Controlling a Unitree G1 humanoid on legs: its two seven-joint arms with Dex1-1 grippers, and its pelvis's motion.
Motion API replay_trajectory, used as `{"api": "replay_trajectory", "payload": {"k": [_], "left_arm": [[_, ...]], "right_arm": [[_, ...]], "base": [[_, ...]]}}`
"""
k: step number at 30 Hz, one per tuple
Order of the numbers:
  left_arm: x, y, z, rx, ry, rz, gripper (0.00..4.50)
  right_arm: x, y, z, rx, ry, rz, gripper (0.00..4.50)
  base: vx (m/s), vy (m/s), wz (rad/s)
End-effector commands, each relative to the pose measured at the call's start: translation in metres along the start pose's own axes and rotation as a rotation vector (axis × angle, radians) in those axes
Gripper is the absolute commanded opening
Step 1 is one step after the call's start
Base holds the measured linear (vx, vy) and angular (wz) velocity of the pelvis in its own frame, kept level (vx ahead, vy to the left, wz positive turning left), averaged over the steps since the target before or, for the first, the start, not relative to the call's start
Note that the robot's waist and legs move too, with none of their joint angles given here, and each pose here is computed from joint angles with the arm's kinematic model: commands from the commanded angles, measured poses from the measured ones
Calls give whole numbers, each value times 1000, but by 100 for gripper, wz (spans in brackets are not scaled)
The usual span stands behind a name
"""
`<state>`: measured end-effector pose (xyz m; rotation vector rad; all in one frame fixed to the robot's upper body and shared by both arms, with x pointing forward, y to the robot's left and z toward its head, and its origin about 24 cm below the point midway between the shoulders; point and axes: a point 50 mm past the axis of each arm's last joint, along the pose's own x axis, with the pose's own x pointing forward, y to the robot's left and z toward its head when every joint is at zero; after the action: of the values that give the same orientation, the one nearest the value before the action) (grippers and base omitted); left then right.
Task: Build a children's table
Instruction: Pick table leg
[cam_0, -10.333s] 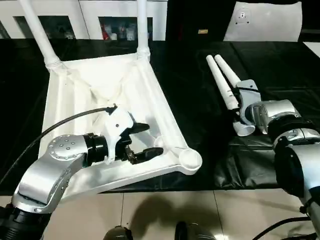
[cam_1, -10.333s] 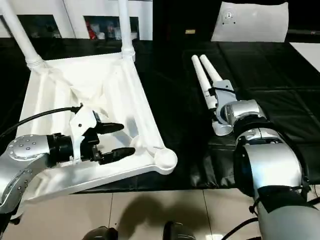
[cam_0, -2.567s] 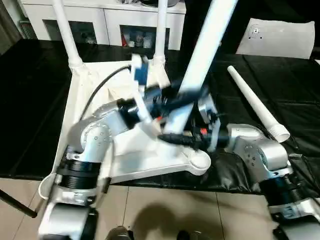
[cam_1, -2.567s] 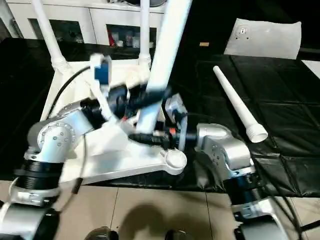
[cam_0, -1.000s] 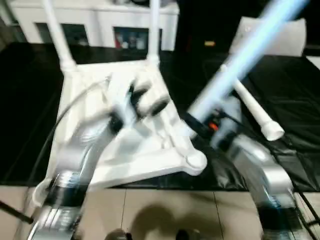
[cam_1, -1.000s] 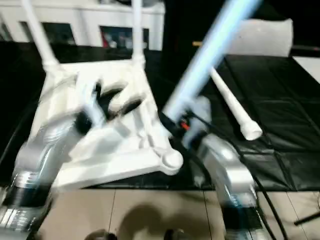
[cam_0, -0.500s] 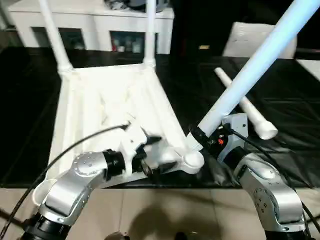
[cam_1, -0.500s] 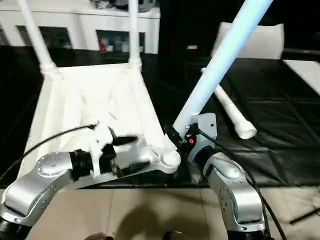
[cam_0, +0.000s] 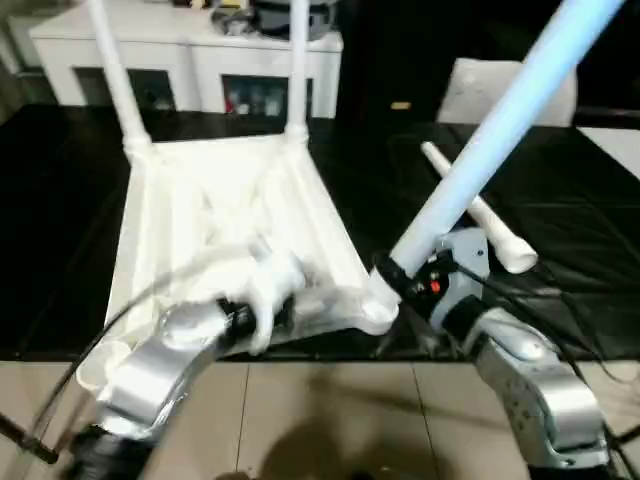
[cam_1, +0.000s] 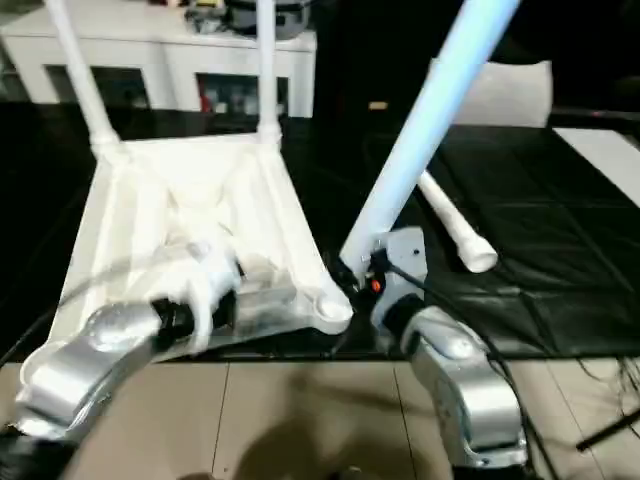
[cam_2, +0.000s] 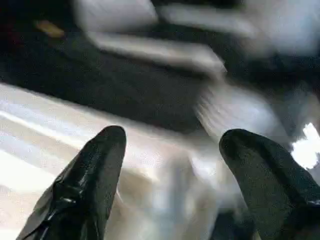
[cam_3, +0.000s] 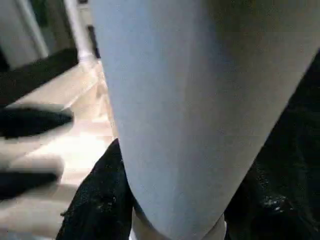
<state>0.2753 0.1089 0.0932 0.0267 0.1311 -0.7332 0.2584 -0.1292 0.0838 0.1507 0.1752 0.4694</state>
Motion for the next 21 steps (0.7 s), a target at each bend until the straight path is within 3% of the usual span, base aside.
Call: {"api": "replay_trajectory", "payload": {"k": [1, 3, 9, 11, 15, 21], "left_arm": [[-11, 13, -7, -26, 4, 136, 357], [-14, 16, -7, 3, -6, 194, 357], [-20, 26, -9, -52, -26, 380, 357], [-25, 28, -13, -81, -22, 443, 357], [-32, 29, -17, -57, 24, 484, 357], [-41, 28, -18, -20, 24, 477, 357]], "right_arm": [[-1, -6, 11, 1, -14, -29, 191], [-2, -10, 13, -27, -9, -61, 191], [-2, -12, 16, -91, -8, -85, 191], [-4, -9, 16, -54, -5, -88, 191], [-9, -8, 8, -27, 47, -116, 191], [-13, -6, 1, -60, 25, -138, 191]], "base": [[-4, -157, 12], [-2, -148, 6], [-22, -6, 5], [-27, -58, -3], [-38, -167, -9], [-17, -123, -2]]}}
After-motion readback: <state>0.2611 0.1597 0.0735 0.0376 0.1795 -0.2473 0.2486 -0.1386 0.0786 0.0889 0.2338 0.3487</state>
